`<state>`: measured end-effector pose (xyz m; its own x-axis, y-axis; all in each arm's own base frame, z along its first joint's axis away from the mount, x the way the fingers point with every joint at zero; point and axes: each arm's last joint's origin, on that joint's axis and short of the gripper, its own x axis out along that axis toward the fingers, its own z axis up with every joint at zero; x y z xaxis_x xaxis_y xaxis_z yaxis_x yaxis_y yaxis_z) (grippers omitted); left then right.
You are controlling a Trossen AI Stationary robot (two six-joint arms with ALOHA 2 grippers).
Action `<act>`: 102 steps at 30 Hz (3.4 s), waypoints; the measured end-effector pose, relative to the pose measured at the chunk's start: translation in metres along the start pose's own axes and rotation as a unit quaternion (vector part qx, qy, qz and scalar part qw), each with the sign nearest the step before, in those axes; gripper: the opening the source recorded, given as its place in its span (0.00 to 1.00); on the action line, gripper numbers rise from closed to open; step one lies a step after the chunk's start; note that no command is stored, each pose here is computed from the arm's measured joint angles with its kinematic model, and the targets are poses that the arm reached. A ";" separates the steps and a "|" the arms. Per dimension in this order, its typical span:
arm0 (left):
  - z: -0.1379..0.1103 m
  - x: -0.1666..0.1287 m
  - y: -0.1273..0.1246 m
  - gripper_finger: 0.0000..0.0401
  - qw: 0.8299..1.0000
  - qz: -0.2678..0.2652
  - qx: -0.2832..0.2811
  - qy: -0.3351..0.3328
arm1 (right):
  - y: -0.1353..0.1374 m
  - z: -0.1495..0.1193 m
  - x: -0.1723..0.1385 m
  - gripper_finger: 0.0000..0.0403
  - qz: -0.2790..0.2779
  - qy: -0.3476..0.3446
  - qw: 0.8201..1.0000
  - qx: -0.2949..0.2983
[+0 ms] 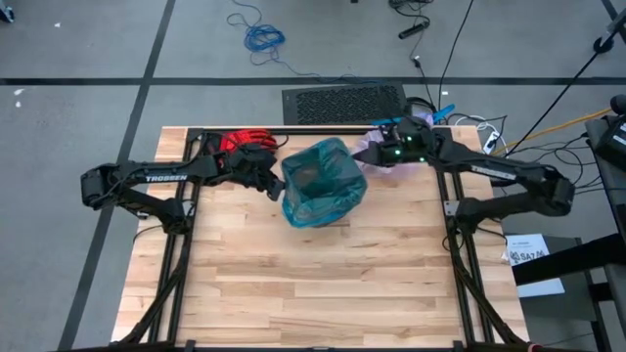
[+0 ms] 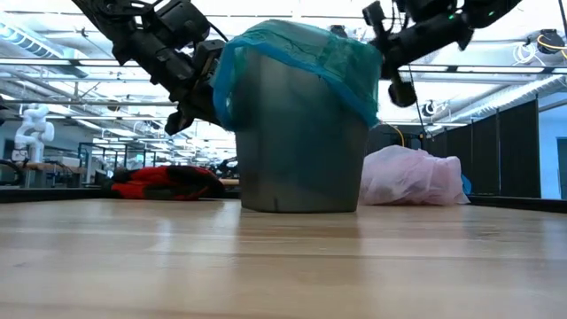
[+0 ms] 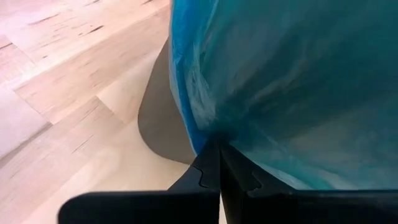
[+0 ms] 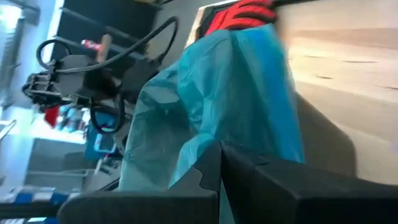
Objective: Place trash/remove bag and relplace
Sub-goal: Insert the new blue trash bag into the trash bin
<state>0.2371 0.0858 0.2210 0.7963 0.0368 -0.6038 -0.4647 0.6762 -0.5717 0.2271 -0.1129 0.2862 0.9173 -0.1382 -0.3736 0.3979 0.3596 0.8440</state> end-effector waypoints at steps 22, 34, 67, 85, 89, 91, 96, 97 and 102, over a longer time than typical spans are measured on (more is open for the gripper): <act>-0.001 0.000 0.002 0.00 1.000 0.017 0.012 0.001 | -0.021 -0.046 0.046 0.00 -0.109 0.117 0.987 0.016; 0.001 -0.036 -0.010 0.00 0.999 0.003 0.026 -0.048 | 0.005 -0.038 -0.001 0.00 -0.103 0.014 0.994 -0.025; -0.067 -0.021 -0.077 0.00 0.995 -0.090 0.042 0.021 | 0.005 -0.038 -0.007 0.00 -0.113 0.000 0.993 -0.036; -0.075 0.013 -0.058 0.00 0.998 -0.038 0.046 0.030 | -0.004 -0.060 0.013 0.00 -0.146 0.092 0.981 -0.088; -0.075 0.014 -0.058 0.00 0.998 -0.038 0.046 0.030 | 0.007 -0.065 -0.021 0.00 -0.149 0.071 0.984 -0.067; -0.075 0.014 -0.058 0.00 0.998 -0.038 0.046 0.030 | 0.014 -0.067 -0.034 0.00 -0.127 0.058 0.989 -0.036; -0.075 0.014 -0.059 0.00 0.998 -0.042 0.046 0.033 | 0.040 -0.088 -0.050 0.00 -0.051 0.040 0.997 0.033; -0.075 0.014 -0.059 0.00 0.998 -0.042 0.046 0.032 | 0.044 -0.094 -0.049 0.00 -0.043 0.040 0.997 0.041; -0.073 0.014 -0.057 0.00 0.998 -0.041 0.042 0.030 | 0.051 -0.120 -0.033 0.00 -0.050 0.039 0.997 0.054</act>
<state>0.2464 -0.0058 0.2045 0.8042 -0.0632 -0.5910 -0.3637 0.7341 -0.5734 0.2155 0.0212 0.2952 0.8704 -0.0955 -0.4830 0.4908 0.2460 0.8358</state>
